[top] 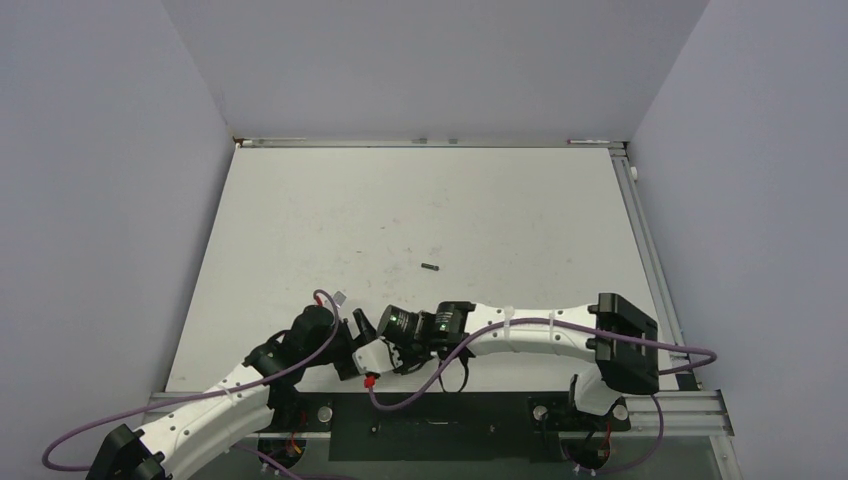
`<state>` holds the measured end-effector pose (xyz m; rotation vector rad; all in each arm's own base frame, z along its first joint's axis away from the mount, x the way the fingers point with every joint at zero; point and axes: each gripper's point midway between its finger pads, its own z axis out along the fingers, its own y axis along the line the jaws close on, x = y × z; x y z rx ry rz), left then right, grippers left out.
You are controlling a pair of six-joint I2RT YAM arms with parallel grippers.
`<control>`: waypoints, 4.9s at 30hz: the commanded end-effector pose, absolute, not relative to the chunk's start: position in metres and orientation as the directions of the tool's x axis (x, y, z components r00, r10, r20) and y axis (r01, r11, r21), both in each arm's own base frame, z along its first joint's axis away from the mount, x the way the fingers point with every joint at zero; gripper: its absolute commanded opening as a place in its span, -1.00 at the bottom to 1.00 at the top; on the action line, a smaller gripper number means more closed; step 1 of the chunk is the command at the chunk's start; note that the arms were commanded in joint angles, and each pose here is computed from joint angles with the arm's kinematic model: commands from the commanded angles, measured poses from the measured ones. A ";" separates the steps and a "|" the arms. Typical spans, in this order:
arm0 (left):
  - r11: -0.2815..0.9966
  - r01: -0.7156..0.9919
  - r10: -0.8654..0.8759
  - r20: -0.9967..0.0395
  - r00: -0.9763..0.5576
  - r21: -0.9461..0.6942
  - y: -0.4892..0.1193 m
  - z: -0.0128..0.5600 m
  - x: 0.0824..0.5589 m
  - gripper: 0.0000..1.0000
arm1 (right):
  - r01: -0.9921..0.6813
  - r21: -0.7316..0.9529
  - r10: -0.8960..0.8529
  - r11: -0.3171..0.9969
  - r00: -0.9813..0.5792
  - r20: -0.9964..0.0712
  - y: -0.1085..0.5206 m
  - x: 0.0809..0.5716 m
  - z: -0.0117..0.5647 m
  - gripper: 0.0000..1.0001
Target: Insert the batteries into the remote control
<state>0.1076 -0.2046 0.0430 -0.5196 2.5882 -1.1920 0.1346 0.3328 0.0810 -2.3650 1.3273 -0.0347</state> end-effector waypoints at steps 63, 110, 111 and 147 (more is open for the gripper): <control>0.686 -0.119 -0.253 -0.082 -0.964 -0.718 -0.254 0.048 0.156 0.59 | -0.759 -0.004 -0.546 0.651 -0.465 -0.697 0.267 0.193 0.109 0.89; 0.711 -0.185 -0.438 -0.221 -0.871 -0.679 -0.171 0.098 0.173 0.61 | -0.935 0.031 -0.759 0.353 -0.305 -0.576 0.332 0.181 0.068 0.83; 0.711 -0.186 -0.437 -0.219 -0.873 -0.678 -0.171 0.098 0.172 0.61 | -0.936 0.032 -0.760 0.351 -0.305 -0.574 0.333 0.181 0.067 0.83; 0.704 -0.187 -0.426 -0.197 -0.883 -0.685 -0.170 0.089 0.164 0.61 | -0.939 -0.029 -0.812 0.343 -0.281 -0.511 0.334 0.187 0.039 0.79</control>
